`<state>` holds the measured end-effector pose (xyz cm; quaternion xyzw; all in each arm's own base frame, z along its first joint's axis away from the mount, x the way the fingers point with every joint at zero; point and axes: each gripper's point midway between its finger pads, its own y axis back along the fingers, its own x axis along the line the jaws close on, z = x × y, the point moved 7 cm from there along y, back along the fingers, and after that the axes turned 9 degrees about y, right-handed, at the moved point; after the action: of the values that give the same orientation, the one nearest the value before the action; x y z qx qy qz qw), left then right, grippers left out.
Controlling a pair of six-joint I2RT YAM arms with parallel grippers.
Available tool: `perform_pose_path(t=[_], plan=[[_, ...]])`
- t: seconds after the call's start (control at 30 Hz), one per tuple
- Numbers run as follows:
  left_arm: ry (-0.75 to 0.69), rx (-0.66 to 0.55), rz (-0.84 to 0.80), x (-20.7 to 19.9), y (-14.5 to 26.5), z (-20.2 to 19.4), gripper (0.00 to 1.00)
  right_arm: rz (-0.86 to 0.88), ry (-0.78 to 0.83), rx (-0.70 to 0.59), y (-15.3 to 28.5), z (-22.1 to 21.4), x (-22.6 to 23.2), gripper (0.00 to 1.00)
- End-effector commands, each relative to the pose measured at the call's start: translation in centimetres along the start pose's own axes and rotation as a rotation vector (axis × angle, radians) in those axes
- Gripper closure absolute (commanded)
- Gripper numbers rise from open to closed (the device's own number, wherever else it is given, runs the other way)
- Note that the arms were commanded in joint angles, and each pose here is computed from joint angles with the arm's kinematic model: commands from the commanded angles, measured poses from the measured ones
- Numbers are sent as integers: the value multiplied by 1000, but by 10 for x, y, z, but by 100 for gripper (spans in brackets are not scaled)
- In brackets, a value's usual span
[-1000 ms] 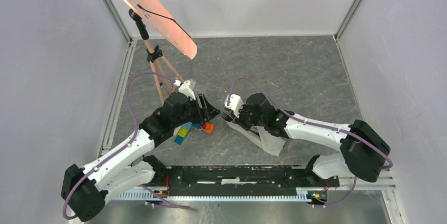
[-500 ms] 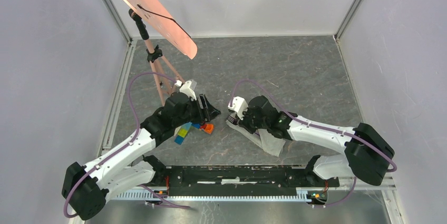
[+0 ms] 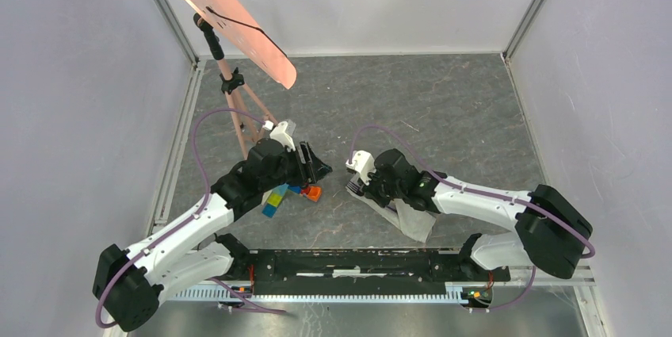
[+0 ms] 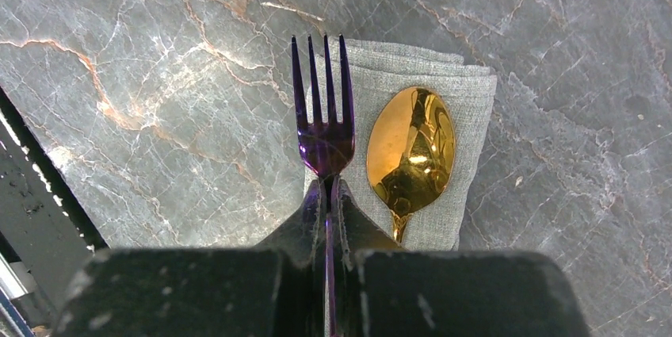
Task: Fold the napkin into a case and place the utensils inside
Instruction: Stuff the fork into the folded napkin.
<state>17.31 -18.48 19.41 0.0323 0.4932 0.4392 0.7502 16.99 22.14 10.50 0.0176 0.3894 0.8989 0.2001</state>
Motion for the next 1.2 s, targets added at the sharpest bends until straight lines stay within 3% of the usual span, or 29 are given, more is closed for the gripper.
perform_pose_path(t=[0.0,0.07,0.3,0.47,0.7,1.17], plan=[[25,-3,-55,-7,0,1,30,2,-39,-4,-1,0,2,100],[49,24,-53,-6,-5,-2,36,5,-58,-39,1,5,3,100],[150,108,-15,8,-26,-20,78,-30,-95,-90,5,8,-1,100],[162,198,-12,6,-43,-31,93,-50,-116,-125,12,5,-2,100],[183,279,-40,1,-78,-50,98,-56,-119,-175,14,11,-3,100],[188,291,-11,4,-114,-59,98,-49,-120,-147,13,2,-1,100]])
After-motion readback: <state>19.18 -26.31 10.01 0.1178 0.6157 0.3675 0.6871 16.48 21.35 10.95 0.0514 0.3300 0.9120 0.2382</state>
